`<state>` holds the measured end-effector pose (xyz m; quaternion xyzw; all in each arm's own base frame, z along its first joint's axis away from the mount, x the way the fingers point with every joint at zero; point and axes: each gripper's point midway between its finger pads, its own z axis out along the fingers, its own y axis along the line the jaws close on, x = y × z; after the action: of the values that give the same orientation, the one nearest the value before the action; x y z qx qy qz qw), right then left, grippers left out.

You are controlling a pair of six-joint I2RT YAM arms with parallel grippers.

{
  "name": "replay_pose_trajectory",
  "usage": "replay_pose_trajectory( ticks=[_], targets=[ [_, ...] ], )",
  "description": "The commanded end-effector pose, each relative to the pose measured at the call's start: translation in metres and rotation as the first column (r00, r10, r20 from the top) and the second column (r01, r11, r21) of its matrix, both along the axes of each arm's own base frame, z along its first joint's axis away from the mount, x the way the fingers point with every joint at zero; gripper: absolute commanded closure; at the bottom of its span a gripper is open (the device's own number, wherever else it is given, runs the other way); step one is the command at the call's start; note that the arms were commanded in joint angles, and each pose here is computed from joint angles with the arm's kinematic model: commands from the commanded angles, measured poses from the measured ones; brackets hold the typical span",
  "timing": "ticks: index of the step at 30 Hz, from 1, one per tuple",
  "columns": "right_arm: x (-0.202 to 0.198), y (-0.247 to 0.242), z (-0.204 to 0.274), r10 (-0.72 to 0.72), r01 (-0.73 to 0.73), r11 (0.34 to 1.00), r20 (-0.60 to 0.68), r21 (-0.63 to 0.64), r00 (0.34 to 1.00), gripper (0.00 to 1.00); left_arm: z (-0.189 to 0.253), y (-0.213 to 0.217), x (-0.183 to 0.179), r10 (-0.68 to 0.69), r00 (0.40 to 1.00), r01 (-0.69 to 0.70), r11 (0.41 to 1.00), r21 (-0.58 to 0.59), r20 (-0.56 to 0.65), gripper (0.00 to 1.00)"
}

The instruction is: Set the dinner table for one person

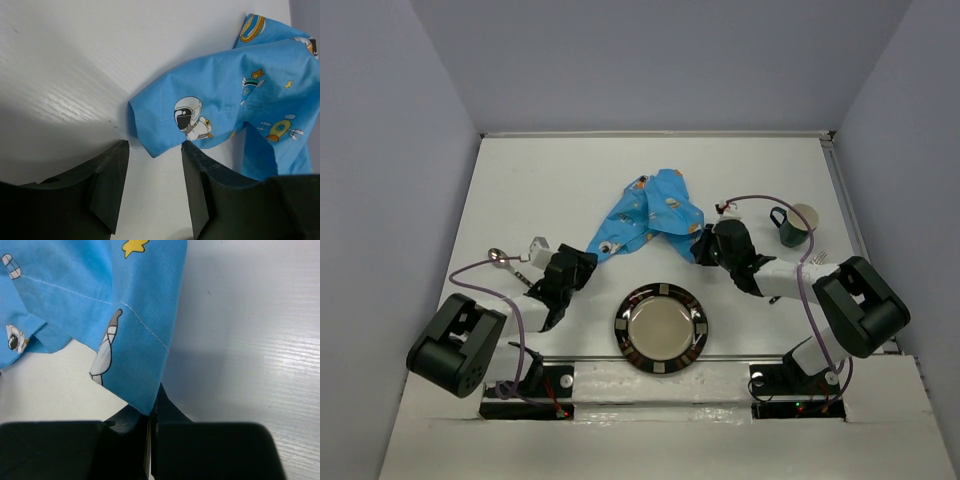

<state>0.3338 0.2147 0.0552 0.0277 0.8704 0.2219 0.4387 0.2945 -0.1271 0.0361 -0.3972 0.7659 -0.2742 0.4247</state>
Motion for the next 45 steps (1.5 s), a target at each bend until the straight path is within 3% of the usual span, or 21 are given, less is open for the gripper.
replay_pose_trajectory(
  ticks=[1, 8, 10, 11, 13, 14, 18, 22, 26, 32, 38, 43, 45],
  targets=[
    [0.006, -0.001, 0.016, -0.009, 0.009, 1.000, 0.056, 0.006, 0.998, 1.00, 0.006, -0.005, 0.014, 0.020, 1.000, -0.020, 1.000, -0.022, 0.004, 0.42],
    [0.005, -0.002, 0.016, -0.008, 0.007, 1.000, 0.057, 0.003, 0.998, 1.00, -0.002, -0.007, 0.023, 0.058, 0.998, -0.058, 0.997, -0.048, -0.010, 0.59],
    [0.005, -0.003, 0.018, -0.010, 0.009, 1.000, 0.064, 0.004, 0.998, 1.00, -0.003, -0.006, 0.024, 0.067, 0.998, -0.067, 0.996, -0.050, -0.006, 0.70],
    [0.005, -0.004, 0.017, -0.009, 0.009, 1.000, 0.064, 0.000, 0.998, 1.00, -0.004, -0.004, 0.024, 0.073, 0.997, -0.073, 0.996, -0.049, -0.002, 0.82],
    [0.005, -0.004, 0.019, -0.011, 0.011, 1.000, 0.068, -0.001, 0.998, 1.00, 0.001, -0.001, 0.025, 0.078, 0.997, -0.078, 0.996, -0.040, 0.019, 0.97],
    [0.004, -0.005, 0.019, -0.012, 0.012, 1.000, 0.068, -0.003, 0.998, 1.00, 0.005, -0.001, 0.026, 0.075, 0.997, -0.074, 0.997, -0.033, 0.031, 1.00],
    [0.003, -0.013, 0.022, -0.031, 0.033, 0.998, 0.046, -0.053, 0.998, 1.00, 0.044, 0.000, 0.036, 0.041, 0.990, -0.042, 0.999, 0.003, 0.132, 1.00],
    [0.004, -0.033, 0.052, -0.089, 0.098, 0.988, 0.075, -0.120, 0.993, 1.00, 0.138, 0.011, 0.047, 0.041, 0.942, -0.055, 0.998, 0.033, 0.333, 1.00],
    [0.004, -0.063, 0.126, -0.167, 0.202, 0.964, 0.195, -0.172, 0.966, 1.00, 0.237, 0.032, 0.049, 0.049, 0.871, -0.106, 0.990, 0.090, 0.488, 1.00],
    [0.004, -0.104, 0.230, -0.258, 0.357, 0.910, 0.384, -0.211, 0.886, 1.00, 0.339, 0.048, 0.039, 0.048, 0.772, -0.127, 0.989, 0.080, 0.634, 1.00],
    [-0.004, -0.134, 0.314, -0.301, 0.464, 0.862, 0.531, -0.205, 0.792, 1.00, 0.390, 0.065, 0.034, 0.054, 0.713, -0.154, 0.985, 0.082, 0.699, 1.00],
    [0.004, -0.135, 0.342, -0.287, 0.488, 0.845, 0.586, -0.218, 0.758, 1.00, 0.385, 0.073, 0.049, 0.056, 0.730, -0.174, 0.979, 0.105, 0.681, 1.00],
    [0.020, -0.128, 0.340, -0.243, 0.487, 0.827, 0.601, -0.283, 0.762, 1.00, 0.379, 0.081, 0.060, 0.069, 0.737, -0.194, 0.975, 0.112, 0.672, 1.00]
  ],
)
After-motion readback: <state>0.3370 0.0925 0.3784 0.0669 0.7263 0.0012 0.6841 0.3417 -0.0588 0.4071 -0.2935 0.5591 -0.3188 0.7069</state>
